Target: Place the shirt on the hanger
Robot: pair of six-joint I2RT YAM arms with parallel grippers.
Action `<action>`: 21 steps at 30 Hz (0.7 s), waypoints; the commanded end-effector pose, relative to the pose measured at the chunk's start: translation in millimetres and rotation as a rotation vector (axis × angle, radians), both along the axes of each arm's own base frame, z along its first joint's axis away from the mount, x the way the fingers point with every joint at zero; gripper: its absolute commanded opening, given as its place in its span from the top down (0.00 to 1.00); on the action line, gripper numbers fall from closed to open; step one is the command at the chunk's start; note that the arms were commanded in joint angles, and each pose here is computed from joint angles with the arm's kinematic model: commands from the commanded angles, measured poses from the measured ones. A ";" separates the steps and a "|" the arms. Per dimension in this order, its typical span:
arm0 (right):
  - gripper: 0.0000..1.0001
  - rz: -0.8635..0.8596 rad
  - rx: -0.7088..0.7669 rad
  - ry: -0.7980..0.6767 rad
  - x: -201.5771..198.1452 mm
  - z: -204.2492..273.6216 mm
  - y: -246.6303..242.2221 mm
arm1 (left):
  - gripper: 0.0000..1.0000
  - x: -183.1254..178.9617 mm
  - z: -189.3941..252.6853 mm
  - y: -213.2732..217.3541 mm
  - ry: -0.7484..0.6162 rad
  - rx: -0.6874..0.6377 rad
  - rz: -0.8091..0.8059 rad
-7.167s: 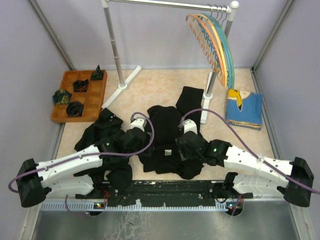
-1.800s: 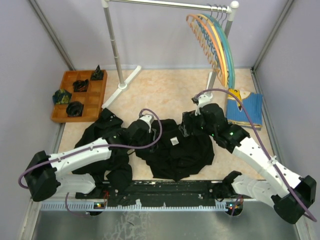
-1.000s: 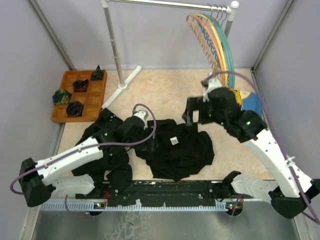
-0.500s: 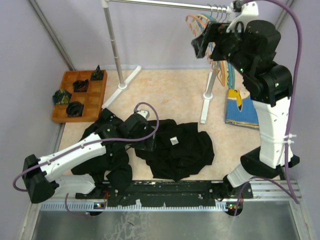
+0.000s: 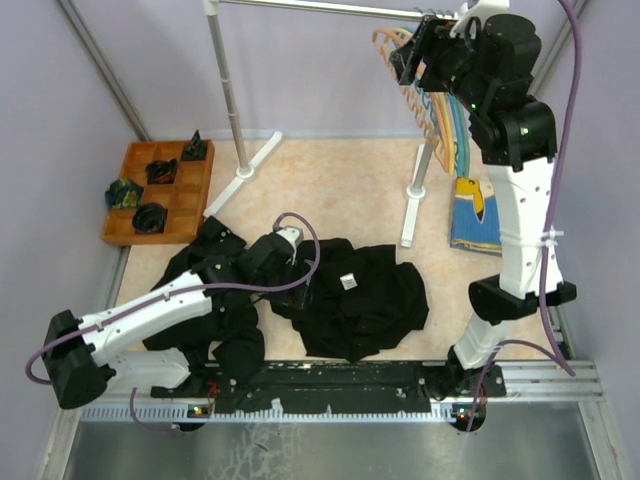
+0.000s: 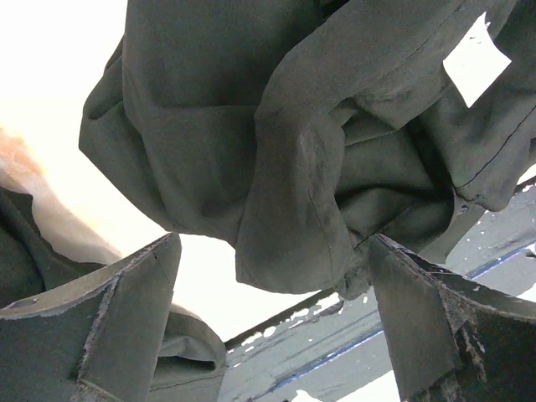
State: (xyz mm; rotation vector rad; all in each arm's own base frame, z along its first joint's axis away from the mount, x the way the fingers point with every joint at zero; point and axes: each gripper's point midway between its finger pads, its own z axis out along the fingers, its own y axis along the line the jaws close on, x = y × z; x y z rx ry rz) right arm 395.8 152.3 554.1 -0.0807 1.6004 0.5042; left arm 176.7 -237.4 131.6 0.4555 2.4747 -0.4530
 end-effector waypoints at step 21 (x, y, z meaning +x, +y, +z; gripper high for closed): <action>0.39 -0.134 -0.109 0.050 47.8 -35.5 -16.5 | 0.04 5.1 -7.4 -6.6 -0.003 -0.011 0.002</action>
